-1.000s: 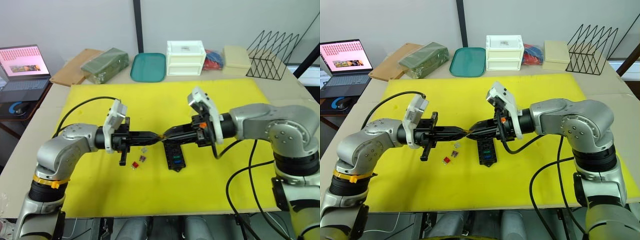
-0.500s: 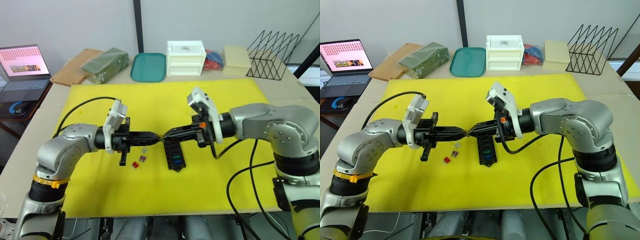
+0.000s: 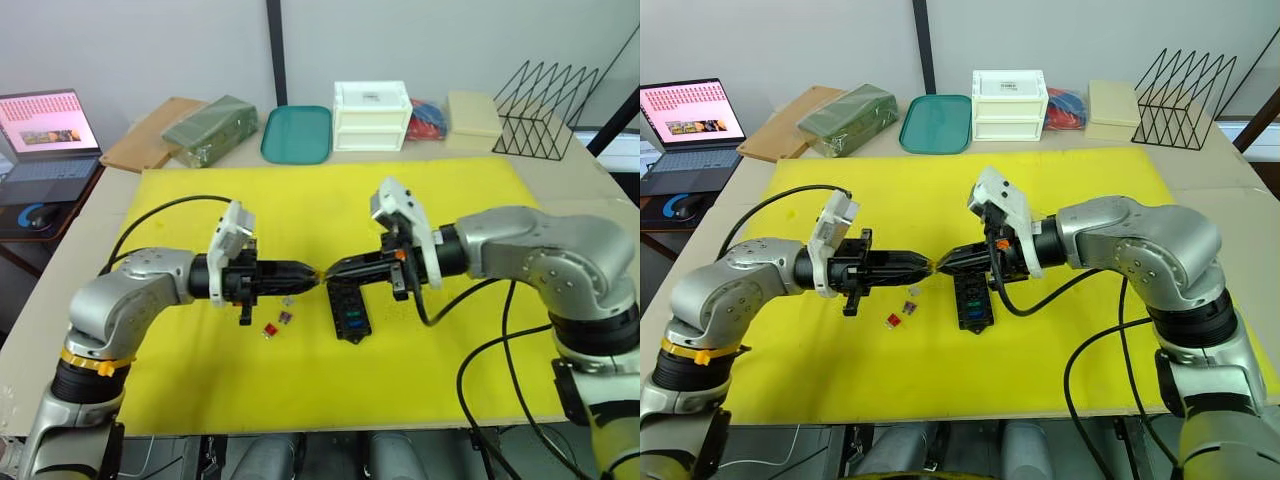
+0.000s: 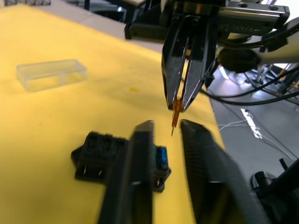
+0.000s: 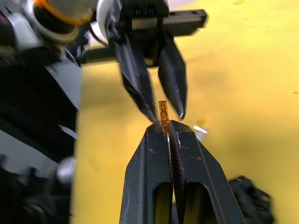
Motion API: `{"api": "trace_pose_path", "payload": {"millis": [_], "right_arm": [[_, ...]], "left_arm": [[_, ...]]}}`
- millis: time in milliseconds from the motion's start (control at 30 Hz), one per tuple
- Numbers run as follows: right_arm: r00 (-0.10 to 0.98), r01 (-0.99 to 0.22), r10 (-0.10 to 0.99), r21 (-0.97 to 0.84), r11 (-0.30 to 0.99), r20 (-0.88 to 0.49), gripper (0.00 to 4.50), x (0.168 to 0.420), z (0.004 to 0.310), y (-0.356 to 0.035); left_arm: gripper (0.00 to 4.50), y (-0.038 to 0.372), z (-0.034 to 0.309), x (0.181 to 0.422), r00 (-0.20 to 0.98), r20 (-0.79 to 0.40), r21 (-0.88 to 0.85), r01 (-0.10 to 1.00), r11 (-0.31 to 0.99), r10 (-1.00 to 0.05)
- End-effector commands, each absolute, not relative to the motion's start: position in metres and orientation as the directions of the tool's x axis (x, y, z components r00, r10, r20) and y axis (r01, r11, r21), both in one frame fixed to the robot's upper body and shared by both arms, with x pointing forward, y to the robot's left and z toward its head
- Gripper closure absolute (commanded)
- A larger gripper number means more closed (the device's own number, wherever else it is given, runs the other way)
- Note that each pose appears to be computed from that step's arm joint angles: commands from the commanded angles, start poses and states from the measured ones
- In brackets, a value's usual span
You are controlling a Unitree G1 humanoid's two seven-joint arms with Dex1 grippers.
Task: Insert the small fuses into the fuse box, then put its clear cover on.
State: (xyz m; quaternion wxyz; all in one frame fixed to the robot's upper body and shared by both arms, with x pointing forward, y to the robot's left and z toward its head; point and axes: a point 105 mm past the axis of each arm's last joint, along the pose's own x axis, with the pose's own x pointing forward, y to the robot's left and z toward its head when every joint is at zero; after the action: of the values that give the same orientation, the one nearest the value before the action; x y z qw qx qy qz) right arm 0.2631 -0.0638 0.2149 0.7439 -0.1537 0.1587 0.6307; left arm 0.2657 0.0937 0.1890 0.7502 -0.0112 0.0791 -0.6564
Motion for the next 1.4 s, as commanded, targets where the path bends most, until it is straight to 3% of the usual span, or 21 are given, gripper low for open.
{"api": "trace_pose_path", "payload": {"millis": [33, 233, 600, 1400], "right_arm": [[0.174, -0.976, 0.865, -0.199, 0.088, -0.471, 4.5, 0.265, 0.212, -0.07], [0.17, -0.957, 0.799, -0.289, -0.005, -0.577, 4.5, 0.274, 0.192, -0.084], [0.135, -0.957, 0.757, -0.282, -0.067, -0.64, 4.5, 0.278, 0.172, -0.093], [0.142, -0.957, 0.736, -0.282, -0.069, -0.662, 4.5, 0.281, 0.158, -0.093]], "left_arm": [[2.08, 0.098, 0.181, 0.263, 0.153, -0.173, -0.055, 0.985, 0.165, -0.973], [0.02, 0.094, 0.154, 0.261, 0.151, -0.251, -0.008, 0.987, 0.158, -0.956], [0.02, 0.078, 0.143, 0.265, 0.172, -0.243, 0.077, 0.984, 0.158, -0.955], [0.02, 0.074, 0.136, 0.259, 0.165, -0.246, 0.058, 0.986, 0.156, -0.955]]}}
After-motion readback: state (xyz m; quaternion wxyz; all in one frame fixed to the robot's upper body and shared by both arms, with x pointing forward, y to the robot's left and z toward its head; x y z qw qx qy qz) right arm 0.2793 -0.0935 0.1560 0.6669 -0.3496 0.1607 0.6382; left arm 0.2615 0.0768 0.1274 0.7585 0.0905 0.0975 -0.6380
